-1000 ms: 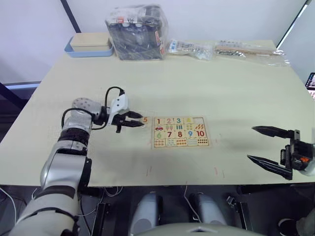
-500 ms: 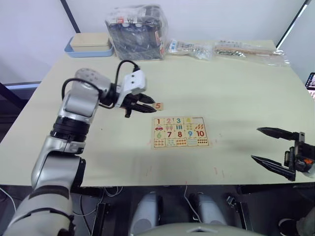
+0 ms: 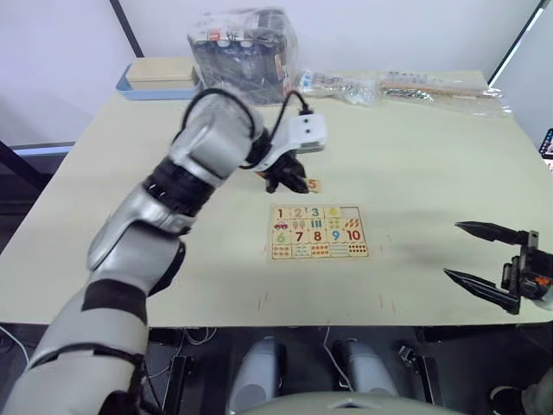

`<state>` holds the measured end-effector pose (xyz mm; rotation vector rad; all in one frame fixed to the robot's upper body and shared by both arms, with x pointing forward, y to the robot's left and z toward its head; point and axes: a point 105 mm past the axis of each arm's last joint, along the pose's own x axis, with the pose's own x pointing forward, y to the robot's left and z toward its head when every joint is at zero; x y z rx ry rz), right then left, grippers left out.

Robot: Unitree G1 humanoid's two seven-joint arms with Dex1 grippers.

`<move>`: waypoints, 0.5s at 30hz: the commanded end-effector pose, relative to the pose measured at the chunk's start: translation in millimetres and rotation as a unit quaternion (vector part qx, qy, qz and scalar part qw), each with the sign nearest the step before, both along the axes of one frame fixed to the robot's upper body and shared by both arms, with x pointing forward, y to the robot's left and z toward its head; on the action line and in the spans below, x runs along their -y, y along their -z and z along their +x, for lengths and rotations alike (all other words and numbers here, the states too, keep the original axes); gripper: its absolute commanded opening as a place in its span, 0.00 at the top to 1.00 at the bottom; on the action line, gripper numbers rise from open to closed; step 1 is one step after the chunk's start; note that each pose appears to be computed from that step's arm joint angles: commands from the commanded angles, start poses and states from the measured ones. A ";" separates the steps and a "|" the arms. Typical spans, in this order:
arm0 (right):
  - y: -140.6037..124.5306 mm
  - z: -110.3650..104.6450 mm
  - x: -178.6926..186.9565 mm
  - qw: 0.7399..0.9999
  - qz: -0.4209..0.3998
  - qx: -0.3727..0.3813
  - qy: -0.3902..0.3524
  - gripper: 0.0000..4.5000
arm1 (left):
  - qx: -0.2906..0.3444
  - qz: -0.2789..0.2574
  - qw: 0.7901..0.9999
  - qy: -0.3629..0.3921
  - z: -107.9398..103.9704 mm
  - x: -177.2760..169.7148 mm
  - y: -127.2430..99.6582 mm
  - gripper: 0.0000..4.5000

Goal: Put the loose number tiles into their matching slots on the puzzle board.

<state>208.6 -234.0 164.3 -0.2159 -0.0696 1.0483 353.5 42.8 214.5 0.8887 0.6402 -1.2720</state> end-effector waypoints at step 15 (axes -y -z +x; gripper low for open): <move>-7.0 -6.4 6.5 0.999 0.008 0.025 0.026 0.00 | 0.003 0.058 0.997 -0.041 20.2 55.1 30.5 0.79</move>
